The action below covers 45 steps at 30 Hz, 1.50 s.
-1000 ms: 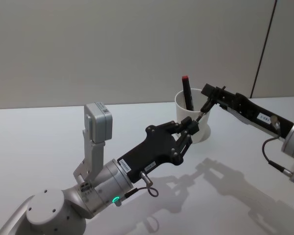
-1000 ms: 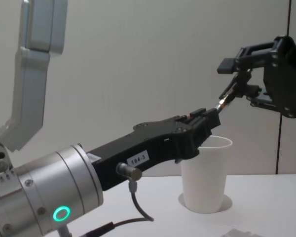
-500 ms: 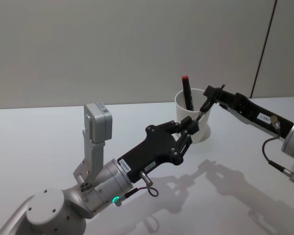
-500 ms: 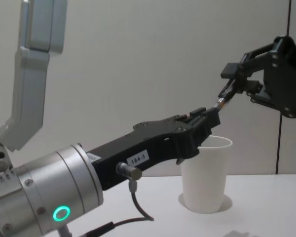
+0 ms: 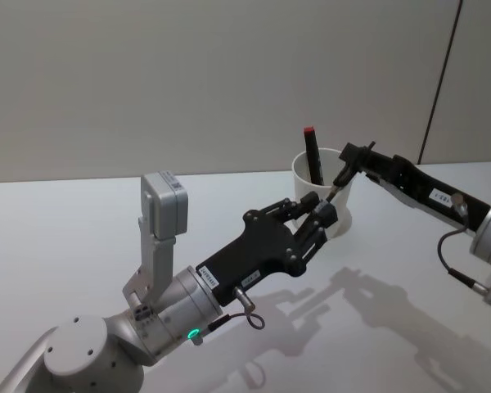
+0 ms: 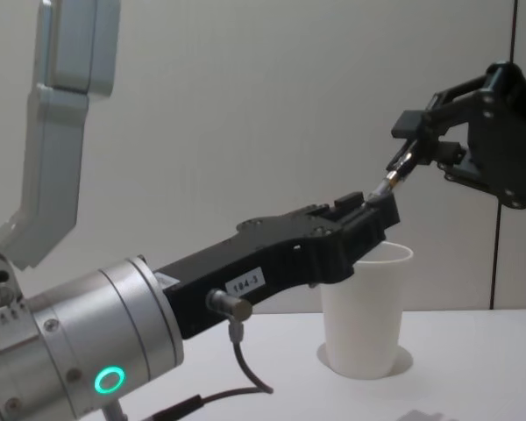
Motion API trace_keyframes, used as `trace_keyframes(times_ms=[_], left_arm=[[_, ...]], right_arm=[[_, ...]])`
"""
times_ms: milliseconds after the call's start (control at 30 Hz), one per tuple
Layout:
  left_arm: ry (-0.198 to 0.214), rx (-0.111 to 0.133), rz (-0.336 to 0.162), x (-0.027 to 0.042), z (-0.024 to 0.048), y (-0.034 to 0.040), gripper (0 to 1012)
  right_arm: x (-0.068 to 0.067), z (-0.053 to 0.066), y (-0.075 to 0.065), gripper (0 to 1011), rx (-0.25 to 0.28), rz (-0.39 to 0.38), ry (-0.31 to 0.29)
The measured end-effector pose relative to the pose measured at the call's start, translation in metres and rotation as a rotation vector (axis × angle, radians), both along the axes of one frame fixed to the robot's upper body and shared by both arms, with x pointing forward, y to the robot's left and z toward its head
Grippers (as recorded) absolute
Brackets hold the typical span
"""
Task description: Place the pen into the pen holder.
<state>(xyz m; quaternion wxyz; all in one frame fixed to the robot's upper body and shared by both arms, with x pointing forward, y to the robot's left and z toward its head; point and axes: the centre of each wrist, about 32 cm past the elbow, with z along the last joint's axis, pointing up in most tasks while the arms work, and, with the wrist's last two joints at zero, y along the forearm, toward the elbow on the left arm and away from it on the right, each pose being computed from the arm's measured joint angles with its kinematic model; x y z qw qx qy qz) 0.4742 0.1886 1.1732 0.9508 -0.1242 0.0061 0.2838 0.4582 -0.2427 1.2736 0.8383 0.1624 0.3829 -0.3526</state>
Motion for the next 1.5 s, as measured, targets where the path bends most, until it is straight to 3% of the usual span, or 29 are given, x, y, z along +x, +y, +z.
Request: trace_keyframes(times_ms=[333, 433, 500, 800, 1267, 1500], left_arm=[[0.0, 0.0, 0.0, 0.0, 0.0, 0.0, 609], [0.0, 0.0, 0.0, 0.0, 0.0, 0.0, 667], [0.0, 0.0, 0.0, 0.0, 0.0001, 0.0, 766], [-0.001, -0.001, 0.0, 0.0, 0.0001, 0.0, 998], [-0.001, -0.001, -0.001, 0.0, 0.0001, 0.0, 1001], [-0.001, -0.001, -0.001, 0.0, 0.0001, 0.0, 1001]], right_arm=[[0.0, 0.0, 0.0, 184, 0.0, 0.0, 0.0], [0.0, 0.0, 0.0, 184, 0.0, 0.0, 0.0], [0.0, 0.0, 0.0, 184, 0.0, -0.001, 0.0], [0.0, -0.001, -0.003, 184, -0.003, -0.009, -0.004], [0.0, -0.003, -0.016, 184, -0.026, -0.057, -0.015], [0.002, -0.005, -0.023, 184, -0.056, -0.118, -0.04]])
